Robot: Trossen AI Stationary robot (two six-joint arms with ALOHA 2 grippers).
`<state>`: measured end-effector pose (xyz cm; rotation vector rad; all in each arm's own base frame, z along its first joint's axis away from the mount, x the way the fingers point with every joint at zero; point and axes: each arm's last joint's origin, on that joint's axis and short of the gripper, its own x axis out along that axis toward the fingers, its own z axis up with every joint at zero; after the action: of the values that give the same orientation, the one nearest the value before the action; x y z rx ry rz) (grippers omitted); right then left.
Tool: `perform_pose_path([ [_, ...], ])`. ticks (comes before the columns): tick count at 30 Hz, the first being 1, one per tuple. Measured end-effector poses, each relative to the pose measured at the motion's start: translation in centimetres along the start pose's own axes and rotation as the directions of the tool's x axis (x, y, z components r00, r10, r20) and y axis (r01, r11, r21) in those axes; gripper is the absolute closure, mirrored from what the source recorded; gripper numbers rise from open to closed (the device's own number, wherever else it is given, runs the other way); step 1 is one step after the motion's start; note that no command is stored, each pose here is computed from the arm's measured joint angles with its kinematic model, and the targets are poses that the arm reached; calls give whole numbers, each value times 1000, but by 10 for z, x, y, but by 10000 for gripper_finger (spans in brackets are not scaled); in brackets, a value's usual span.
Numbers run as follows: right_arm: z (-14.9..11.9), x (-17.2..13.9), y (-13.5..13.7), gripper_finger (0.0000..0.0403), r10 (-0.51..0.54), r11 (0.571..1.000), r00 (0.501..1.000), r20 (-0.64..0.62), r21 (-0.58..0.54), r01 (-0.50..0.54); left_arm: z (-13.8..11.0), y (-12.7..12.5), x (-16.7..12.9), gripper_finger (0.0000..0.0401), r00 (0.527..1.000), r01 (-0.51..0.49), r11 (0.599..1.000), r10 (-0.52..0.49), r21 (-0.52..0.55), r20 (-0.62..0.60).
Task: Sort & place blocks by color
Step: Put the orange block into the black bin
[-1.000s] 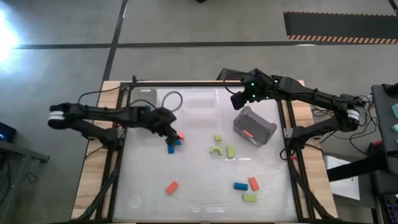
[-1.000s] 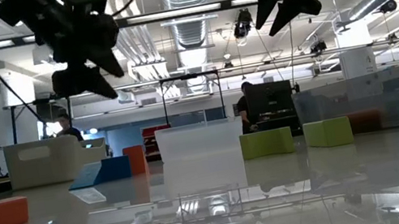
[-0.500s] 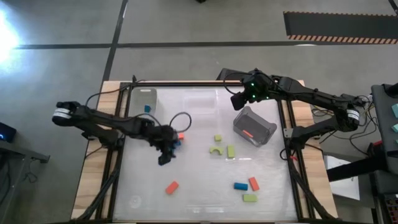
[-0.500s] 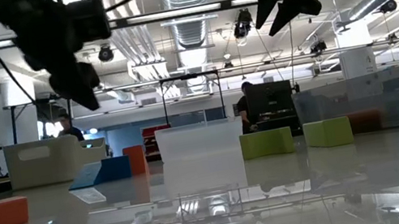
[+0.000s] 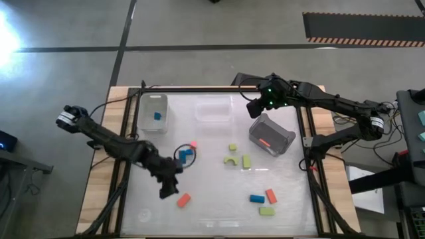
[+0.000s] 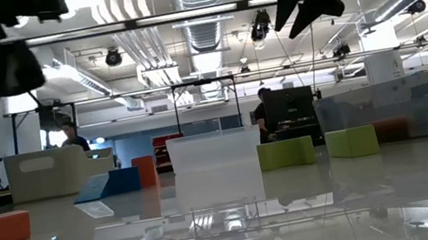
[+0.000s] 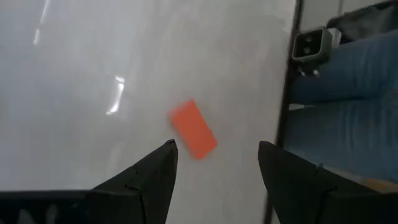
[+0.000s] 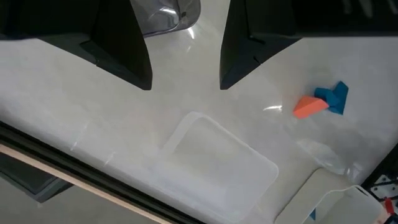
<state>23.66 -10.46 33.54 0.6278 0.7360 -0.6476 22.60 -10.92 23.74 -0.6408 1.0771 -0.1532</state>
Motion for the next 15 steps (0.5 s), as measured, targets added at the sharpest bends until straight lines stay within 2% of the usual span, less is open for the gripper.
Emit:
perform_pose_path([
  [6, 0, 0, 0, 225, 0, 998, 1000, 0, -59, 0, -16, -21, 14, 193, 1000, -28, 994, 27, -106, -11],
  [15, 0, 0, 0, 225, -1, 985, 1000, 3, -170, 2, -8, -43, 51, 193, 994, -105, 988, 101, -115, -37],
])
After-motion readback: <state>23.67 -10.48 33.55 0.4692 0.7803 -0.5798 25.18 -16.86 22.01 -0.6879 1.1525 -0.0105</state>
